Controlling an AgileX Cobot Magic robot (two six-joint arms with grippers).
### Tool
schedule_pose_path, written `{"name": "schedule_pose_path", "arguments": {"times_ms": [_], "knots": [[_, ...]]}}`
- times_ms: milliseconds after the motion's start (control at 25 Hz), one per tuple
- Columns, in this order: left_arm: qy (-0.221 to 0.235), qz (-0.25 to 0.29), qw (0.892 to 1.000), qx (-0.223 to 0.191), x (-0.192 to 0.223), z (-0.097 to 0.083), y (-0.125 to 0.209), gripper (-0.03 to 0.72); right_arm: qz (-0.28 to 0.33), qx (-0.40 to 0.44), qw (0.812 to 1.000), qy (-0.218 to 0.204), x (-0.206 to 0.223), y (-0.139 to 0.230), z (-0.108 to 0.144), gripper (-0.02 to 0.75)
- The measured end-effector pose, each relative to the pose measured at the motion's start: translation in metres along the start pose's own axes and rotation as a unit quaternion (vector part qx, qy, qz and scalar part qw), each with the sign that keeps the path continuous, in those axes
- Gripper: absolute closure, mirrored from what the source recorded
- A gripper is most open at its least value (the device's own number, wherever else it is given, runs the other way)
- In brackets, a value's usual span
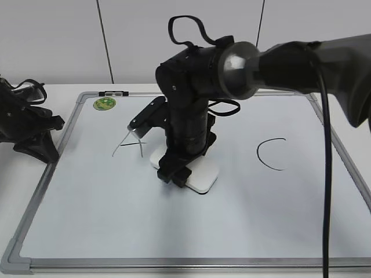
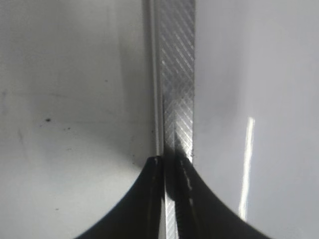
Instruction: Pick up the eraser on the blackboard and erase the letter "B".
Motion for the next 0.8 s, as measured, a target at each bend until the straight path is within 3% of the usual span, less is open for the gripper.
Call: {"name": "schedule_pose_path", "arguments": {"times_ms": [240, 400, 560, 800], "knots": [[0.0, 0.0, 1.0, 0.0, 0.0, 0.0, 0.0, 0.656, -0.004, -0.038, 0.999, -0.011, -0.004, -0.004, 0.041, 0.204], [0.0, 0.0, 1.0, 0.0, 0.0, 0.0, 0.0, 0.656, -0.006, -0.05, 0.999, -0.013, -0.006, -0.005, 0.051, 0.204], [0.0, 0.0, 1.0, 0.0, 0.0, 0.0, 0.0, 0.656, -0.004, -0.042, 0.999, -0.011, -0.004, -0.004, 0.042, 0.204], [0.0, 0.0, 1.0, 0.0, 0.0, 0.0, 0.0, 0.656, 0.002, -0.002, 1.0, 0.003, 0.001, 0.001, -0.004, 0.204]]}}
Point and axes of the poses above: a point on each arm's last joint axis where the gripper is mounted, x pointing out along that axis toward the gripper, z along the wrist's bending axis when the last joint is at zero, y = z × x, the point moved 10 cm from there along x, pointing out along that axis toward the gripper, and after that the axes turned 11 degrees about x, right-handed, at the moved point
